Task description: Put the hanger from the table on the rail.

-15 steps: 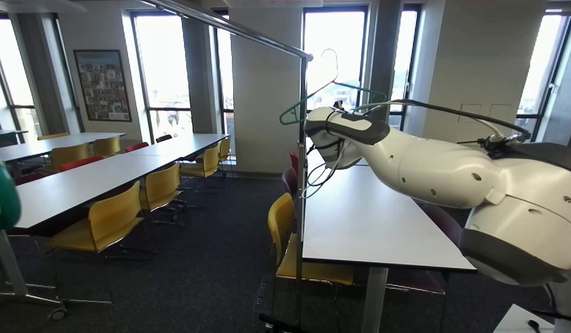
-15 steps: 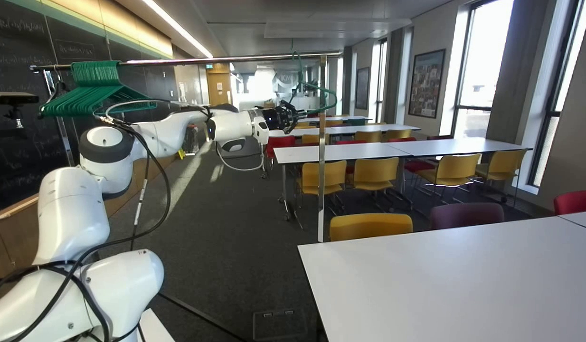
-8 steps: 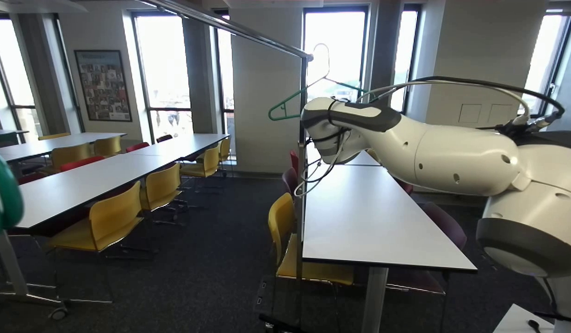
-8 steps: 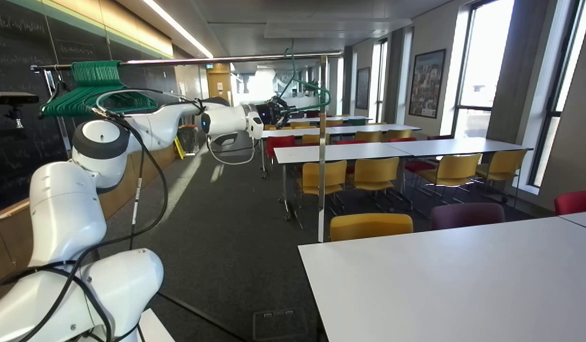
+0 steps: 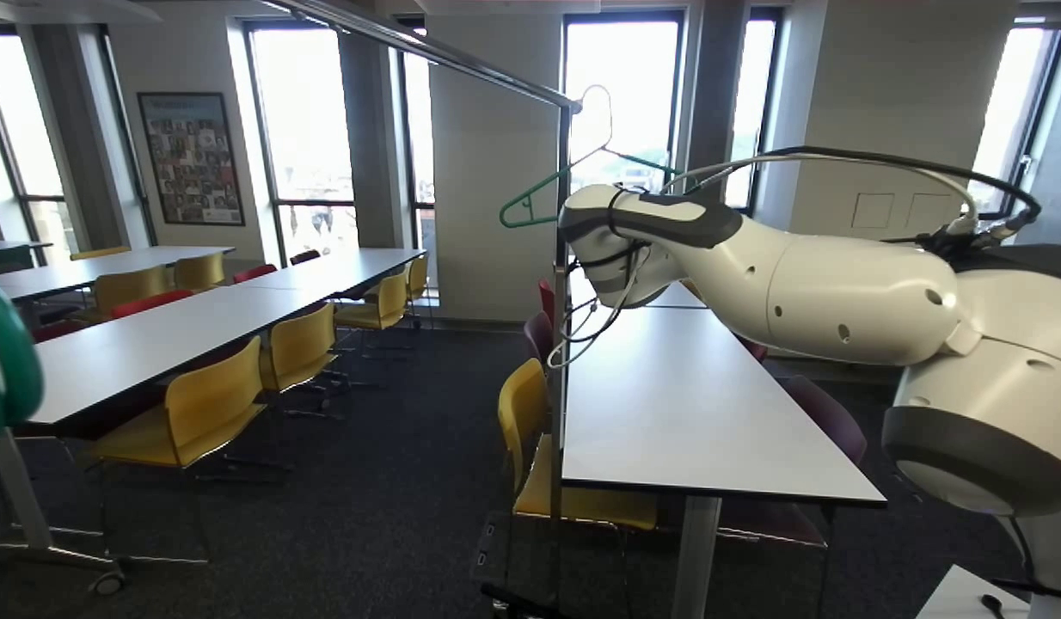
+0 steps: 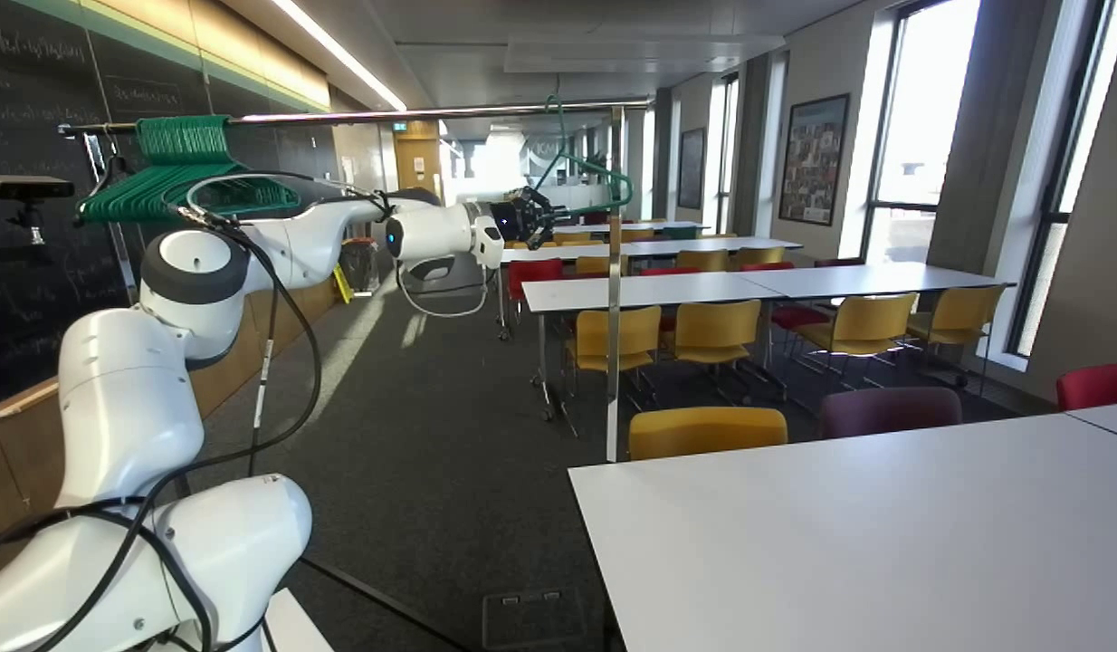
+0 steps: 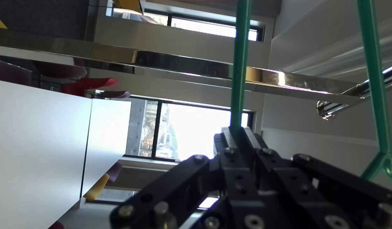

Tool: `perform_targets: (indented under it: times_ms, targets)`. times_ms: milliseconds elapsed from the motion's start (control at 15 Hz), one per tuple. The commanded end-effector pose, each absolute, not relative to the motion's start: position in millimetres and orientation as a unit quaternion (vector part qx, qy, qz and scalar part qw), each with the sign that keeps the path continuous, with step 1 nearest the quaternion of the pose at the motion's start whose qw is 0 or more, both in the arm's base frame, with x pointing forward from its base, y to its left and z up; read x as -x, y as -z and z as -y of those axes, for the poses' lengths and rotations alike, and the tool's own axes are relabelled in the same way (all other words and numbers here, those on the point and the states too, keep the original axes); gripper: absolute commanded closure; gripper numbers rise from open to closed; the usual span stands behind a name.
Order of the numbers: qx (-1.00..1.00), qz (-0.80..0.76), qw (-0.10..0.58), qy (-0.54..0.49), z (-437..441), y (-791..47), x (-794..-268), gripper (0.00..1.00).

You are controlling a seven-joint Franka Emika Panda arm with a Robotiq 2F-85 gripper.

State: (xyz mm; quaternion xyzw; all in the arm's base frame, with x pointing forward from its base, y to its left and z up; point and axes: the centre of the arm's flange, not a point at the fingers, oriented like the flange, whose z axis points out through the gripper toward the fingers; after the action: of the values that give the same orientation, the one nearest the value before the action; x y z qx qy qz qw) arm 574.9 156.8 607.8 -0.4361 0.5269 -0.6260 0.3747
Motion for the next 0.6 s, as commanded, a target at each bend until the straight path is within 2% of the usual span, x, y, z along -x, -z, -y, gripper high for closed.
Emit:
perform_targets:
  times_ms: [0, 333, 533]
  targets:
    - [0.420, -0.529, 0.350, 0.650, -163, -622, -603, 0.98]
    - [0.404, -0.532, 0.326, 0.669, -156, -626, -627, 0.98]
    - [0.403, -0.514, 0.362, 0.665, -166, -633, -635, 0.98]
